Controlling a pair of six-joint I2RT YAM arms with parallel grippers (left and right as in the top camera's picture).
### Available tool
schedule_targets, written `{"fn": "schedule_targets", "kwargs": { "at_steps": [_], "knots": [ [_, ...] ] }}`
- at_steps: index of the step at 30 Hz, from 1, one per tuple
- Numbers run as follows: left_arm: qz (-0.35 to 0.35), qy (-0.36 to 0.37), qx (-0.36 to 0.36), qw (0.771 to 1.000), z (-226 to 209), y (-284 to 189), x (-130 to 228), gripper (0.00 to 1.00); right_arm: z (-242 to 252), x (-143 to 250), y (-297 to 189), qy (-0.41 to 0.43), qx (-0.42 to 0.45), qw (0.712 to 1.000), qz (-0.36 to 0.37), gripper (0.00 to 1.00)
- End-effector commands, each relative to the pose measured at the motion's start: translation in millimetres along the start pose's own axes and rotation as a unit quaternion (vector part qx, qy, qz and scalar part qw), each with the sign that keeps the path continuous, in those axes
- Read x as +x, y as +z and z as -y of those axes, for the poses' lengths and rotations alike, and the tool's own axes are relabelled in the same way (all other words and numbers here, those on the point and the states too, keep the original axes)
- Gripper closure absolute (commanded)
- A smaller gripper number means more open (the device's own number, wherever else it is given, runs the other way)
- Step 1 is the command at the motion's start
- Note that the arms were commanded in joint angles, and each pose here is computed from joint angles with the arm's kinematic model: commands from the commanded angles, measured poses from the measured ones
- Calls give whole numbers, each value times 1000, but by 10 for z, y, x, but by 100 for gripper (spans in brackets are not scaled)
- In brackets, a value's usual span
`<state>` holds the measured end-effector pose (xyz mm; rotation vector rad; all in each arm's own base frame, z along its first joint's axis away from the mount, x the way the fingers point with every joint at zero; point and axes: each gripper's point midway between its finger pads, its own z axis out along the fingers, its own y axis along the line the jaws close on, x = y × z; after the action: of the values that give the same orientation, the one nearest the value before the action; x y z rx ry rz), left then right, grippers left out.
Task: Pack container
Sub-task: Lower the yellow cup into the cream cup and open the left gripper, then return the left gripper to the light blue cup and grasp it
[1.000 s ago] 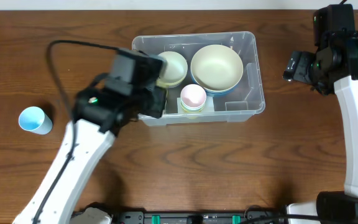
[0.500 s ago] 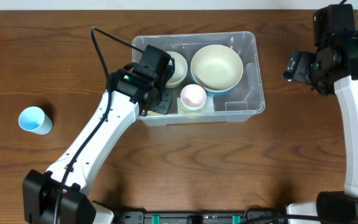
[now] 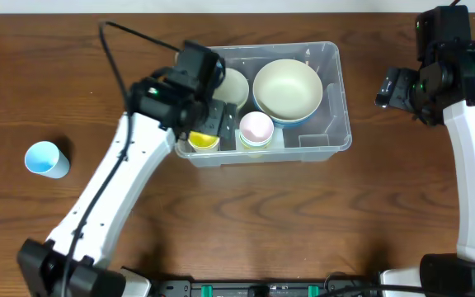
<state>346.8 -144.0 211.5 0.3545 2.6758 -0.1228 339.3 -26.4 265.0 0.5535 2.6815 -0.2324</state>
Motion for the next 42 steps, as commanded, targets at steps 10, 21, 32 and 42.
{"fn": "schedule_targets", "kwargs": {
  "at_steps": [10, 21, 32, 42],
  "knots": [
    [112, -259, -160, 946, -1670, -921, -76, 2, 37, -20, -13, 2, 6, 1000, 5, 1],
    [23, -482, -236, 844, -2917, -577, 658, 2, 37, -20, -13, 2, 6, 1000, 5, 1],
    [-99, -512, -238, 819, -3218, 161, 1096, 2, 37, -20, -13, 2, 6, 1000, 5, 1],
    [-174, -511, -231, 810, -3232, 663, 1348, 2, 37, -19, -13, 2, 6, 1000, 4, 1]
  ]
}}
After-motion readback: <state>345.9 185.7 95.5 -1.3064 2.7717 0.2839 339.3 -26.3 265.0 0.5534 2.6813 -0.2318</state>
